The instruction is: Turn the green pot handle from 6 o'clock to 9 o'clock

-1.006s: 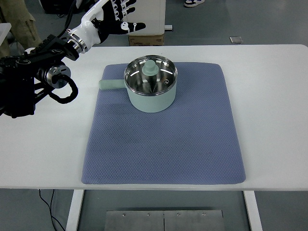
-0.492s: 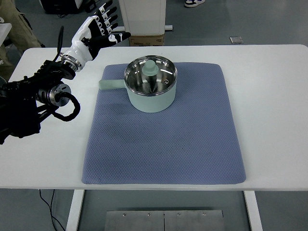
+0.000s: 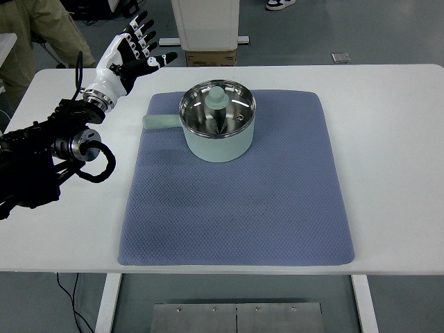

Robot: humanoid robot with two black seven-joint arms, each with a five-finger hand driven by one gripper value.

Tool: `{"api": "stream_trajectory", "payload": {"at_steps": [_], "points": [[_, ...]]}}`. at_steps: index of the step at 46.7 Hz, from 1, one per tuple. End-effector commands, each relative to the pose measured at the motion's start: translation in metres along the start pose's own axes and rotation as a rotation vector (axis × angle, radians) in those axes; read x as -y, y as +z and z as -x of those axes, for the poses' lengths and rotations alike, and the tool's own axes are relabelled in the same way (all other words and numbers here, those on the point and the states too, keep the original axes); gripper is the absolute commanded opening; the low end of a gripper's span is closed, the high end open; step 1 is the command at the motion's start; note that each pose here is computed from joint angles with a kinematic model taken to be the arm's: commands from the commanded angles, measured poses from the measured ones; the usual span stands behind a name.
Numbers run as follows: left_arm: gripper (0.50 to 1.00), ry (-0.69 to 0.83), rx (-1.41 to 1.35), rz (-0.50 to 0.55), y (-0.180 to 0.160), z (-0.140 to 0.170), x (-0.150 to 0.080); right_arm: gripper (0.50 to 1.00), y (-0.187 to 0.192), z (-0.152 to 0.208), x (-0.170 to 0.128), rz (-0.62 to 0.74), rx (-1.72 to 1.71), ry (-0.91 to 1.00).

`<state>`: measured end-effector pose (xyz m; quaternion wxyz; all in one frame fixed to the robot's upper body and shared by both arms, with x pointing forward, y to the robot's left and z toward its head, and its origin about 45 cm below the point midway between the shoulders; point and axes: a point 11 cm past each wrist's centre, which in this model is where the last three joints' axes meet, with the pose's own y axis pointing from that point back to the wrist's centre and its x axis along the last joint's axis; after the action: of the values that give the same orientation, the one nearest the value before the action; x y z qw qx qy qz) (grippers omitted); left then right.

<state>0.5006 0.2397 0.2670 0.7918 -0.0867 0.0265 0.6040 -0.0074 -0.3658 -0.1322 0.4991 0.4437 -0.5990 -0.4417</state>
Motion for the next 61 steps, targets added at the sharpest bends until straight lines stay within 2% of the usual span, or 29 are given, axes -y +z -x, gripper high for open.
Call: {"api": "stream_trajectory", "payload": {"at_steps": [1,19,39,61], "points": [[1.000,0.017,-0.008,0.004,-0.002,-0.001,0.000,1.000,0.000,0.000,0.000,0.000,0.001,0.000],[1.000,0.066,-0.034,-0.060,-0.043,-0.007,-0.018,1.000,0.000,0.000,0.000,0.000,0.001,0.000],[1.000,0.081,-0.046,-0.056,-0.044,-0.010,-0.019,1.000,0.000,0.000,0.000,0.000,0.001,0.000],[1.000,0.108,-0.056,-0.113,-0.072,-0.019,-0.040,1.000,0.000,0.000,0.000,0.000,0.001,0.000]]}}
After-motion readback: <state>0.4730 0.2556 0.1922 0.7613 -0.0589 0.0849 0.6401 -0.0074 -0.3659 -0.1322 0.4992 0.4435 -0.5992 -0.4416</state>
